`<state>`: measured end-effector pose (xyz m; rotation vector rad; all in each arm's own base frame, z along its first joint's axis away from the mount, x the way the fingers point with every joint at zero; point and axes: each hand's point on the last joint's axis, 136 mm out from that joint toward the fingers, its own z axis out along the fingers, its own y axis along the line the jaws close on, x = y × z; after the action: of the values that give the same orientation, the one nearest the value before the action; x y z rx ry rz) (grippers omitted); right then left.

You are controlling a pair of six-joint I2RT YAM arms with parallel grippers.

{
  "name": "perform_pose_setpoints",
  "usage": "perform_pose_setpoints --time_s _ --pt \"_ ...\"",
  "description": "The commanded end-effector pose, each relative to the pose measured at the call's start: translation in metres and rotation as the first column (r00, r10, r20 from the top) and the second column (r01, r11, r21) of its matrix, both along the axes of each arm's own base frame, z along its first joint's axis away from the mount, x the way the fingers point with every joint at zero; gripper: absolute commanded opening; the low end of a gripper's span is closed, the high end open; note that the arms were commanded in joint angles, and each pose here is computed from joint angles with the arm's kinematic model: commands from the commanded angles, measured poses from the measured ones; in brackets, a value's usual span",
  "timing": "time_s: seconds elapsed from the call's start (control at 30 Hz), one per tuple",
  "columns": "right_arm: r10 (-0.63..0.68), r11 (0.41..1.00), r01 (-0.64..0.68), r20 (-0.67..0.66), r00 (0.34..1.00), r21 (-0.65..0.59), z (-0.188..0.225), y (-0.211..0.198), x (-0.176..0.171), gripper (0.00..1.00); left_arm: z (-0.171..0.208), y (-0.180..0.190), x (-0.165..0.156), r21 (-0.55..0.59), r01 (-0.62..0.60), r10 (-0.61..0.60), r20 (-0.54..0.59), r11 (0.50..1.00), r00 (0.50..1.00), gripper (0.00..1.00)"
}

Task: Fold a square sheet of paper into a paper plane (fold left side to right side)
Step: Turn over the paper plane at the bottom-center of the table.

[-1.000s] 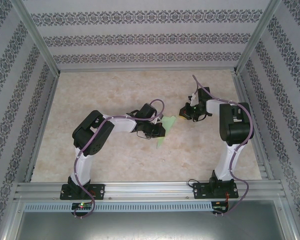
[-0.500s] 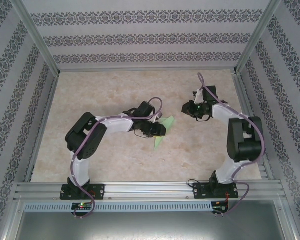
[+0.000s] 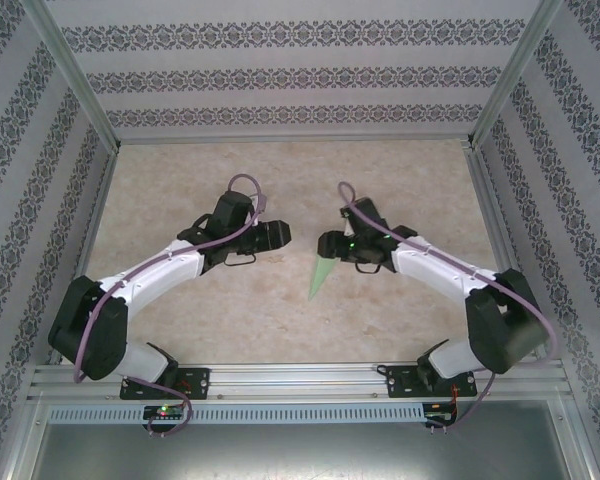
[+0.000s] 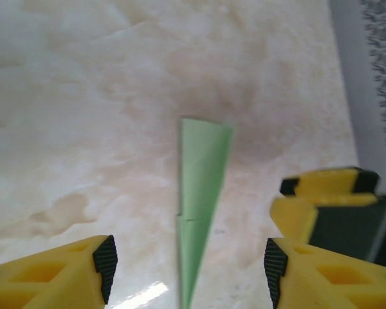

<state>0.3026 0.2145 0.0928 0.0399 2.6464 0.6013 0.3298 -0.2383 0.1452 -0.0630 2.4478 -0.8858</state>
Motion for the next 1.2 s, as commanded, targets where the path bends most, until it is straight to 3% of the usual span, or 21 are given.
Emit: perform_pose_setpoints --time_s 0.0,0.2,0.3,0.7,0.77,0.97,1.17 --pt "-0.119 0.984 0.115 -0.018 0.993 -0.135 -0.018 -0.007 0.004 0.65 -0.005 0.02 0.002 0.044 -0.087 0.086 0.008 0.995 0.996 0.65" --pt "-0.122 0.962 0.102 -0.066 0.99 -0.252 -0.042 0.006 0.003 0.63 -0.012 0.022 -0.001 0.061 -0.077 0.077 -0.002 0.995 0.997 0.66" --pt "-0.115 0.956 0.09 -0.075 0.991 -0.279 -0.047 0.006 0.001 0.57 -0.014 0.022 -0.002 0.066 -0.072 0.072 -0.005 0.995 0.997 0.66" --pt "-0.082 0.955 0.063 -0.055 0.995 -0.29 -0.026 -0.006 -0.012 0.07 -0.017 0.022 -0.002 0.076 -0.064 0.065 -0.013 0.995 0.998 0.67" --pt "-0.066 0.964 0.052 -0.046 0.997 -0.262 -0.019 -0.004 -0.014 0.0 -0.017 0.022 -0.001 0.079 -0.064 0.065 -0.011 0.995 0.998 0.67" --pt "0.098 0.995 -0.098 0.0 0.995 -0.029 0.02 0.038 -0.022 0.0 -0.007 0.033 0.0 0.111 -0.105 0.103 0.023 0.988 0.994 0.67" --pt "0.269 0.932 -0.271 0.045 0.962 0.24 0.052 0.082 -0.043 0.0 0.012 0.059 -0.003 0.138 -0.2 0.188 0.092 0.97 0.978 0.71"
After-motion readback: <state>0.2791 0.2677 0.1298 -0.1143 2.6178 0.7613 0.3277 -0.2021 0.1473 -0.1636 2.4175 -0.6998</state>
